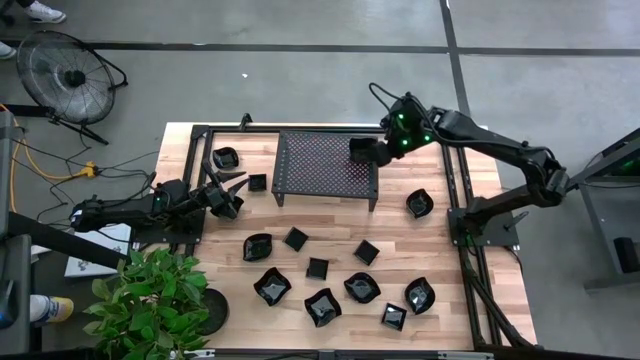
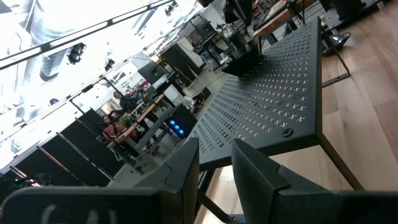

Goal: Pick & Place Mini shaped plates
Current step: Stack the right distorted square plate on the distorted square plates on the shelf

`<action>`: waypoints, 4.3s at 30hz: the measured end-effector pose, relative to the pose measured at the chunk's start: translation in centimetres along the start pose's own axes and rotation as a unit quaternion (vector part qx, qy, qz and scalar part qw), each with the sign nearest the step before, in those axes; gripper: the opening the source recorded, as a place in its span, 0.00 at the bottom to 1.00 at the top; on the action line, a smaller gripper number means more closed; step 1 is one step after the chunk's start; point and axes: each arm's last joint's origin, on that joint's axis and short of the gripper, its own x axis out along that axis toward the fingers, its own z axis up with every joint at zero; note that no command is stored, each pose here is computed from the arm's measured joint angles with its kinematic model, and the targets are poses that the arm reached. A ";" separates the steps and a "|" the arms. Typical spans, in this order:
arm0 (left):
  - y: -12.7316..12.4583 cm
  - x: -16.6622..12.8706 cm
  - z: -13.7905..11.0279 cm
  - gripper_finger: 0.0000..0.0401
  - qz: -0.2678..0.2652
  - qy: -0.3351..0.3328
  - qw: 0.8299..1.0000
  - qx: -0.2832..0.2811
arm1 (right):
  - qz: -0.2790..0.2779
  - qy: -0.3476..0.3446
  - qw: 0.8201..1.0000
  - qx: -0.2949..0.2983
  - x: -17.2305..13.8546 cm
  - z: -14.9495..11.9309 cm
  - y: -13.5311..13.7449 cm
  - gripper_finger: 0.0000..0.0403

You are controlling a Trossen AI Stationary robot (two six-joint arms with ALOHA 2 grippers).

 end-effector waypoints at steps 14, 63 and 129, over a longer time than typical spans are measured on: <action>0.0 0.0 0.0 0.23 0.000 0.000 1.000 0.000 | -0.021 0.001 0.995 -0.094 -2.0 -3.5 3.3 0.23; 0.0 0.0 0.0 0.23 0.000 0.000 1.000 0.000 | 0.150 0.185 0.822 -0.518 13.1 -19.2 16.2 0.23; 0.0 0.0 0.0 0.23 0.000 0.000 1.000 0.000 | 0.211 0.247 0.660 -0.678 23.3 -20.7 22.2 0.23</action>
